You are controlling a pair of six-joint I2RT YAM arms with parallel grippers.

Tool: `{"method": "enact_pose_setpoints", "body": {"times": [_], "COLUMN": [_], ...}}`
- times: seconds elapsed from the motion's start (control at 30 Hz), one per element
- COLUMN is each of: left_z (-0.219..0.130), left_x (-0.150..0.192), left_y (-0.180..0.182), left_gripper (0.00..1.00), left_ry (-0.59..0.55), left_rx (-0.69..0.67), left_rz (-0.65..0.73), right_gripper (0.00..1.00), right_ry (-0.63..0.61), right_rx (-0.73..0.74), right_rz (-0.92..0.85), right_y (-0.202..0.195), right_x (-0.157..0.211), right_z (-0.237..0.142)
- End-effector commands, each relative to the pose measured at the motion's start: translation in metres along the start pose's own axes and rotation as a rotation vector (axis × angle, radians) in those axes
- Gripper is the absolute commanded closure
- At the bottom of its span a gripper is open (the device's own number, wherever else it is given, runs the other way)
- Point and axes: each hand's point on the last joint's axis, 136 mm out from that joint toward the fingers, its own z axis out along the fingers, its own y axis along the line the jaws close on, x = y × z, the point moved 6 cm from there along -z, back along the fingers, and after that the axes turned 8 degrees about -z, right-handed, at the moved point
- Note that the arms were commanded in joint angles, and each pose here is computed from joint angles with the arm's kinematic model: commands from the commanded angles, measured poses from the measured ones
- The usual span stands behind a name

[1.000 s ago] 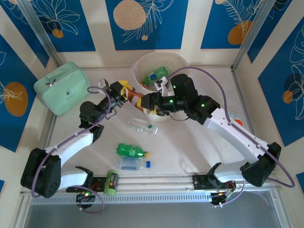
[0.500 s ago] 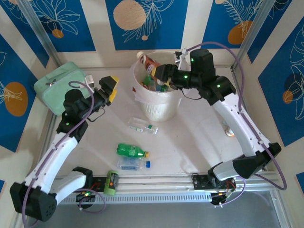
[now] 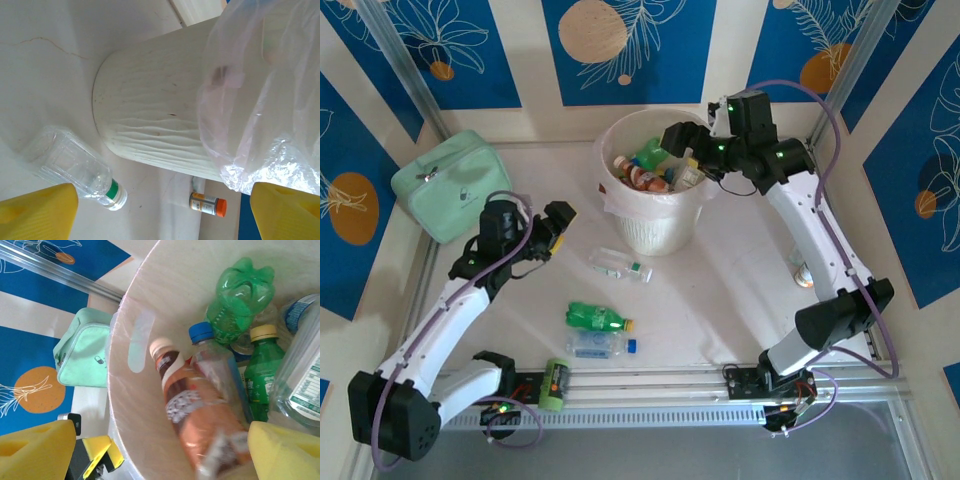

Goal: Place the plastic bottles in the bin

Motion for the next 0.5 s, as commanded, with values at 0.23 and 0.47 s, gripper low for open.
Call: {"method": "enact_pose_setpoints", "body": {"times": [0.23, 0.47], "left_z": [0.045, 0.070], "left_x": [0.023, 0.031], "left_y": [0.037, 0.065], "left_gripper": [0.14, 0.22], "left_ry": [0.057, 0.067], "left_rx": [-0.162, -0.315], "left_rz": [-0.137, -0.246], "right_gripper": [0.12, 0.12], "right_ry": [-0.039, 0.016], "right_rx": [-0.018, -0.003], "right_rz": [-0.172, -0.317], "right_y": [0.035, 0.048], "right_x": [0.056, 0.127], "right_z": [-0.060, -0.064]}}
